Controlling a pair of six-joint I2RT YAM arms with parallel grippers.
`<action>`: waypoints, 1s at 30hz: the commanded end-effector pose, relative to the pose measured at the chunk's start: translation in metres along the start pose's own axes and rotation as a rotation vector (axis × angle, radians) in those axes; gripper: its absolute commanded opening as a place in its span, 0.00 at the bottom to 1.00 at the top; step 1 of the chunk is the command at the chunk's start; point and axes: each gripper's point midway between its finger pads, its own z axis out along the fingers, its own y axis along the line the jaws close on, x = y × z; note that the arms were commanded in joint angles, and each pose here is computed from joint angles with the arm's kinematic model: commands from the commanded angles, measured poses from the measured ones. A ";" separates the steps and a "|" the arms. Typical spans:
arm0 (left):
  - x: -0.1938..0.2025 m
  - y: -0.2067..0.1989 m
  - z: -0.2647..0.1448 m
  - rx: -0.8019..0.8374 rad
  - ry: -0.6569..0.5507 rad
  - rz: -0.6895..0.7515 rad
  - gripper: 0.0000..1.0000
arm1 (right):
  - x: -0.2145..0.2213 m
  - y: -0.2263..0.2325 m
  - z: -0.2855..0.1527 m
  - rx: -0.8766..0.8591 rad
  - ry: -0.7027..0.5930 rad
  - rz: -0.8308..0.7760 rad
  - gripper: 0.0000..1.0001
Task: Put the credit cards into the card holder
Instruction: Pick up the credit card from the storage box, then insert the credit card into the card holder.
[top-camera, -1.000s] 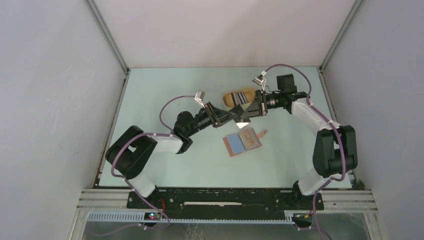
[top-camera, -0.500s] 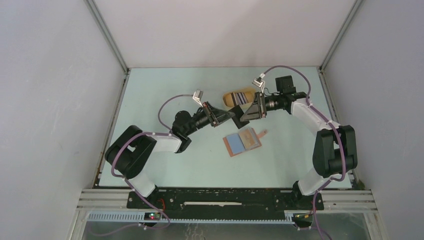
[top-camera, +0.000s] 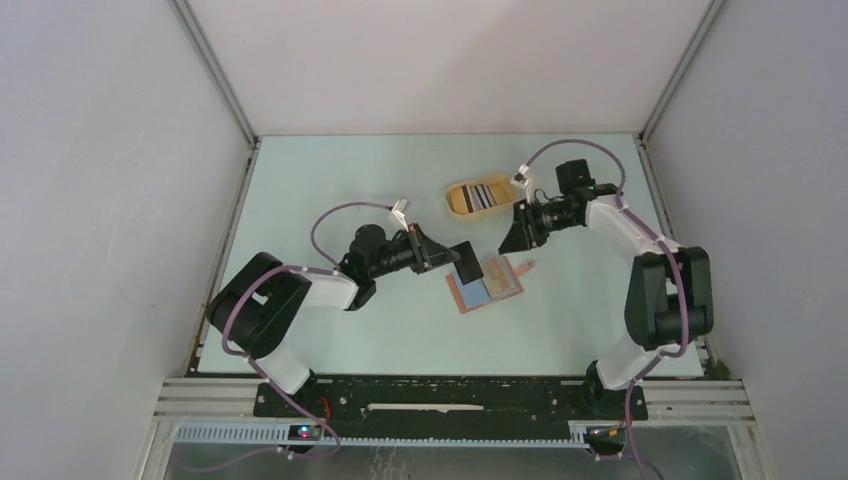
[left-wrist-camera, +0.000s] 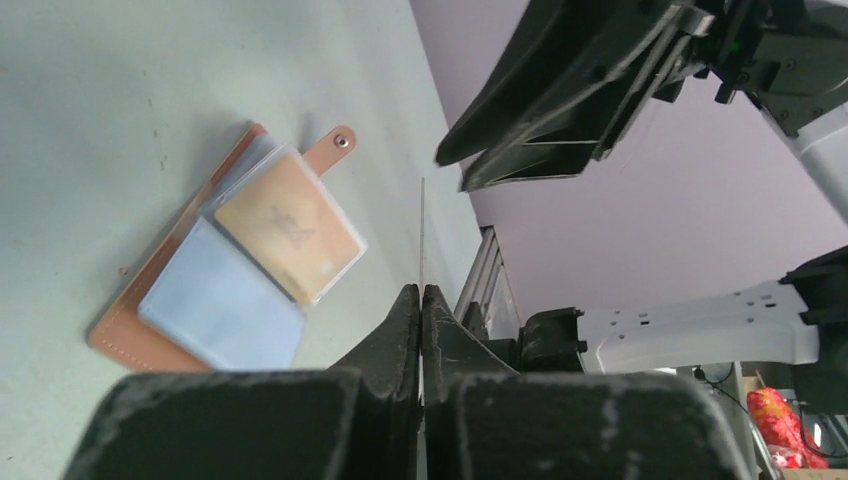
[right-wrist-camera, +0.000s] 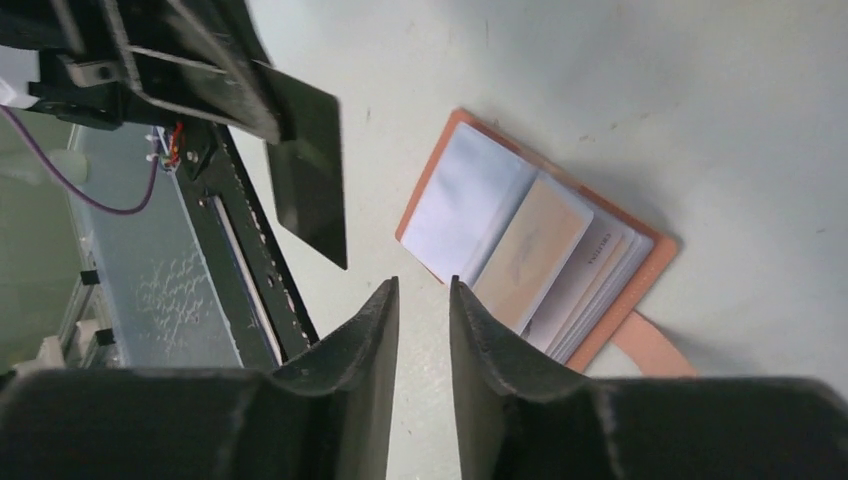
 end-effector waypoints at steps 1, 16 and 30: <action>0.007 0.004 0.005 0.002 0.046 0.049 0.00 | 0.036 -0.019 0.024 0.036 0.144 0.036 0.28; 0.021 0.037 0.029 -0.076 0.061 -0.028 0.00 | 0.080 -0.091 0.039 0.298 0.344 0.157 0.08; 0.017 0.054 0.038 -0.098 -0.042 -0.128 0.00 | 0.082 -0.091 0.040 0.301 0.366 0.166 0.08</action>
